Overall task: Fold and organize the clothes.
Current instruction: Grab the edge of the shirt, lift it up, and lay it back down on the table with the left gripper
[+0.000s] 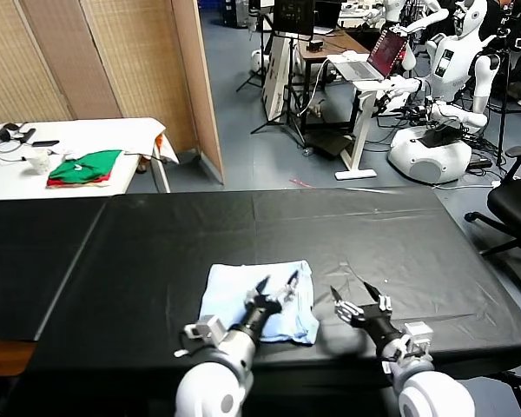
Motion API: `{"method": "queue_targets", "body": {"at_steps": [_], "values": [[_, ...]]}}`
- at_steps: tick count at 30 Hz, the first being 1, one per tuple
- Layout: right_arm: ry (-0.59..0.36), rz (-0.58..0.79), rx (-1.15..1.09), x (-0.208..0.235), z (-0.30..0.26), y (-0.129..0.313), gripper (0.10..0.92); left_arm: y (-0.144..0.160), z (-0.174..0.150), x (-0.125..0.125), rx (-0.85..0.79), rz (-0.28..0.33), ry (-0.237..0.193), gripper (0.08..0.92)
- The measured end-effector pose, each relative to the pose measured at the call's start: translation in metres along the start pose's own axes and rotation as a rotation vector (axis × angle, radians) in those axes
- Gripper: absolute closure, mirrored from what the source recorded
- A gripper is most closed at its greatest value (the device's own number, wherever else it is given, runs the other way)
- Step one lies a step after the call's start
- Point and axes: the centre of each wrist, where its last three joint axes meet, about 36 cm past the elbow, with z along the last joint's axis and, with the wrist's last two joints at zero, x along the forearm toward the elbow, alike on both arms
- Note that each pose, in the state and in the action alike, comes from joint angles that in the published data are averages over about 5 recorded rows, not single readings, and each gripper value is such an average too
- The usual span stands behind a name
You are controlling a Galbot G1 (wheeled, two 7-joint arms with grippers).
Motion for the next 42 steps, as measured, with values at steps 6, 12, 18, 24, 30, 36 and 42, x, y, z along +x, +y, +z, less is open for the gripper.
{"method": "queue_targets", "body": {"at_steps": [6, 12, 18, 24, 30, 36, 42], "values": [[0.052, -0.047, 0.074, -0.035, 0.005, 0.024, 0.115, 0.042, -0.008, 0.017, -0.175, -0.115, -0.029, 0.093], [0.170, 0.017, 0.204, -0.043, 0.012, 0.038, 0.115, 0.066, -0.009, 0.031, -0.257, -0.192, -0.041, 0.093], [0.128, 0.064, 0.192, -0.033, 0.007, 0.037, 0.115, 0.079, -0.008, 0.035, -0.262, -0.233, -0.041, 0.092], [0.018, 0.015, 0.037, -0.021, -0.004, 0.029, 0.115, 0.087, 0.001, 0.037, -0.204, -0.231, -0.031, 0.092], [-0.035, 0.008, -0.049, 0.000, -0.016, 0.013, 0.115, 0.086, 0.009, 0.039, -0.092, -0.198, -0.019, 0.092], [-0.078, 0.023, -0.068, 0.015, -0.026, 0.008, 0.115, 0.085, 0.017, 0.033, -0.034, -0.178, -0.009, 0.092], [-0.101, 0.030, -0.072, 0.024, -0.031, 0.008, 0.115, 0.088, 0.022, 0.029, -0.004, -0.178, 0.001, 0.095]]}}
